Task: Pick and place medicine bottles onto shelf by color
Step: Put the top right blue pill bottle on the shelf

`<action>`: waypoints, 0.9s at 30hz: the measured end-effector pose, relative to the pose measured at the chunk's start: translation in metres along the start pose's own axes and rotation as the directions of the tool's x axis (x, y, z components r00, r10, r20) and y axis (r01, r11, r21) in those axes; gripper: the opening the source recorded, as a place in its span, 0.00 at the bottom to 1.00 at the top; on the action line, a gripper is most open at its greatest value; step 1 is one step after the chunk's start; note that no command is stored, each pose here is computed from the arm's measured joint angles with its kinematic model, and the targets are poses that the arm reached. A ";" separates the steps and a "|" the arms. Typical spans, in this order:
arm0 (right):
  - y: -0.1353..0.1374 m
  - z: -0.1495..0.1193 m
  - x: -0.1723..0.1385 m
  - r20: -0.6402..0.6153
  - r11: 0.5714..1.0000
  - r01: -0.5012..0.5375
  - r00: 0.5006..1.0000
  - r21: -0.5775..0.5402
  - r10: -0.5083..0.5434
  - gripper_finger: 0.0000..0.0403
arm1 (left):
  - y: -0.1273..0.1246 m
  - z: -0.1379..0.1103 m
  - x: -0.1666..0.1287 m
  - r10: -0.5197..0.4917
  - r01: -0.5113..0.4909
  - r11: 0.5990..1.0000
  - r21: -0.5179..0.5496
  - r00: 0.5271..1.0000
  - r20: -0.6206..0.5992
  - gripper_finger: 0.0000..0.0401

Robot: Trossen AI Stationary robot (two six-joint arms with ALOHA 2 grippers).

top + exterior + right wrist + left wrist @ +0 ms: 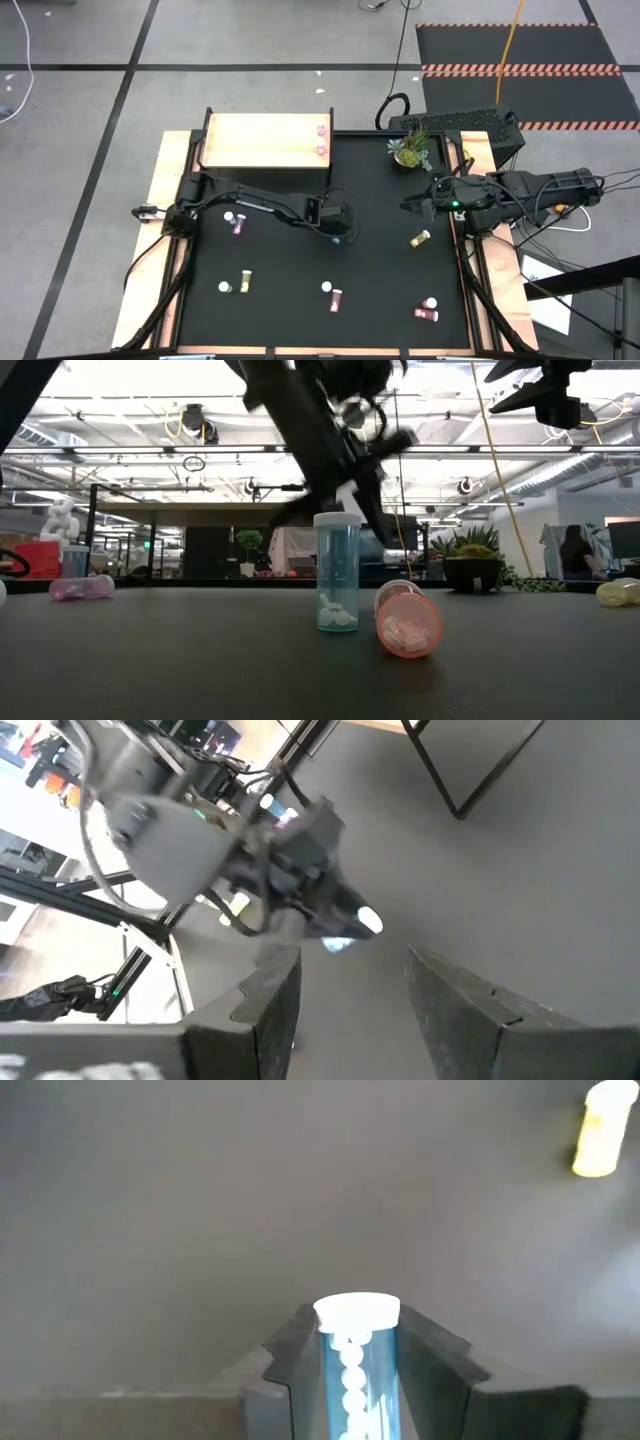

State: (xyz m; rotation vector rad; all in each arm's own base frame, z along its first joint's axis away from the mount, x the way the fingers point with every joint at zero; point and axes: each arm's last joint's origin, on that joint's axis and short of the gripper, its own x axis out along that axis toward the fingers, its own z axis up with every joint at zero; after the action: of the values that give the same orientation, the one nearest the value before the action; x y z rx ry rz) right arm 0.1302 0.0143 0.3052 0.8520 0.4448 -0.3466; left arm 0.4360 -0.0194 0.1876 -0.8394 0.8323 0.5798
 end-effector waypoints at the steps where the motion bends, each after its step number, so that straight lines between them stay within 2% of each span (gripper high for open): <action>1: 0.000 0.000 0.000 0.002 1.000 -0.001 1.000 -0.006 0.001 0.43 | -0.002 0.003 -0.009 -0.010 0.010 1.000 0.005 1.000 0.012 0.30; 5: 0.000 0.000 -0.001 0.005 0.999 -0.004 1.000 -0.033 0.005 0.43 | -0.009 0.014 -0.053 -0.052 0.051 0.999 0.016 0.994 0.097 0.30; 10: 0.001 0.001 -0.001 0.014 0.997 -0.013 1.000 -0.070 0.014 0.43 | -0.012 0.027 -0.116 -0.106 0.094 0.994 0.060 0.961 0.257 0.30; 15: 0.005 0.004 -0.002 0.048 0.990 -0.052 0.997 -0.130 0.059 0.43 | -0.002 0.045 -0.165 -0.092 0.049 0.992 0.113 0.905 0.415 0.30; 19: 0.009 0.007 -0.002 0.079 0.980 -0.083 0.992 -0.181 0.098 0.43 | 0.012 0.064 -0.189 -0.079 -0.001 0.987 0.161 0.868 0.490 0.30; 24: 0.014 0.011 -0.003 0.136 0.963 -0.090 0.982 -0.255 0.128 0.43 | 0.034 0.091 -0.196 -0.020 -0.116 0.970 0.214 0.837 0.546 0.30; 27: 0.015 0.014 -0.004 0.190 0.944 -0.053 0.974 -0.326 0.120 0.43 | 0.049 0.110 -0.199 0.017 -0.187 0.955 0.231 0.810 0.587 0.30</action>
State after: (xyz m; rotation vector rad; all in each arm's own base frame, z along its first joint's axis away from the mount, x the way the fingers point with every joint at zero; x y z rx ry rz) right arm 0.1372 0.0129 0.3245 0.5102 0.2573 -0.2689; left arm 0.3340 0.0741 0.3750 -0.3176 0.3772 0.7456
